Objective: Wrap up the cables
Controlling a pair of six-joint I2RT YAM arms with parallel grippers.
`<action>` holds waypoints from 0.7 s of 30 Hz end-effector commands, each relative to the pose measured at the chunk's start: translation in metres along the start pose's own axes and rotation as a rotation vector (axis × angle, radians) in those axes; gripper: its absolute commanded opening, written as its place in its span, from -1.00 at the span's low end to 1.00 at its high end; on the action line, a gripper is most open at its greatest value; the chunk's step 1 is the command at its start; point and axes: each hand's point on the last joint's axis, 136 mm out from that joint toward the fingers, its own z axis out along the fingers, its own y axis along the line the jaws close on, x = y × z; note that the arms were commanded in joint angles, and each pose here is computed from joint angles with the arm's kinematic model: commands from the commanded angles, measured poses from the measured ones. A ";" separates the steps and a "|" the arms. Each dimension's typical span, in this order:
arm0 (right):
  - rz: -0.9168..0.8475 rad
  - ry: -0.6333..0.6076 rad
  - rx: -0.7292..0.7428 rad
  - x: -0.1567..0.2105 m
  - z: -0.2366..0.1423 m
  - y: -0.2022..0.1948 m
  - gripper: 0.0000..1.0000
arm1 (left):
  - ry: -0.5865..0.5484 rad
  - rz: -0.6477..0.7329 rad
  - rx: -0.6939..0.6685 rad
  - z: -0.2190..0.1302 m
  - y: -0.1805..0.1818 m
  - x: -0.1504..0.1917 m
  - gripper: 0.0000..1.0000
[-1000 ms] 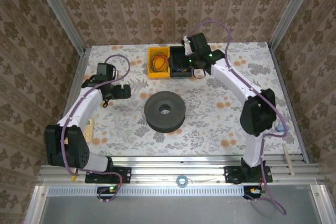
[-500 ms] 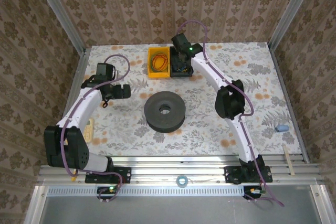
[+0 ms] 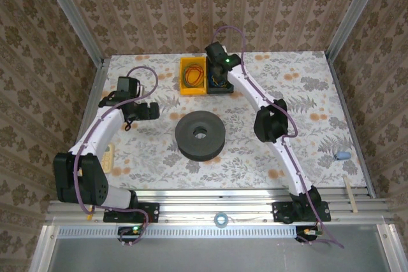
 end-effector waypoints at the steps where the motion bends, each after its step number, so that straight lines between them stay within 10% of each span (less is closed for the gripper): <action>1: 0.028 -0.046 0.064 -0.009 0.004 -0.003 0.39 | -0.001 0.019 0.021 0.000 -0.006 0.002 1.00; 21: 0.004 -0.059 0.161 -0.003 0.027 -0.004 0.34 | 0.007 0.024 0.016 0.003 -0.005 0.005 0.99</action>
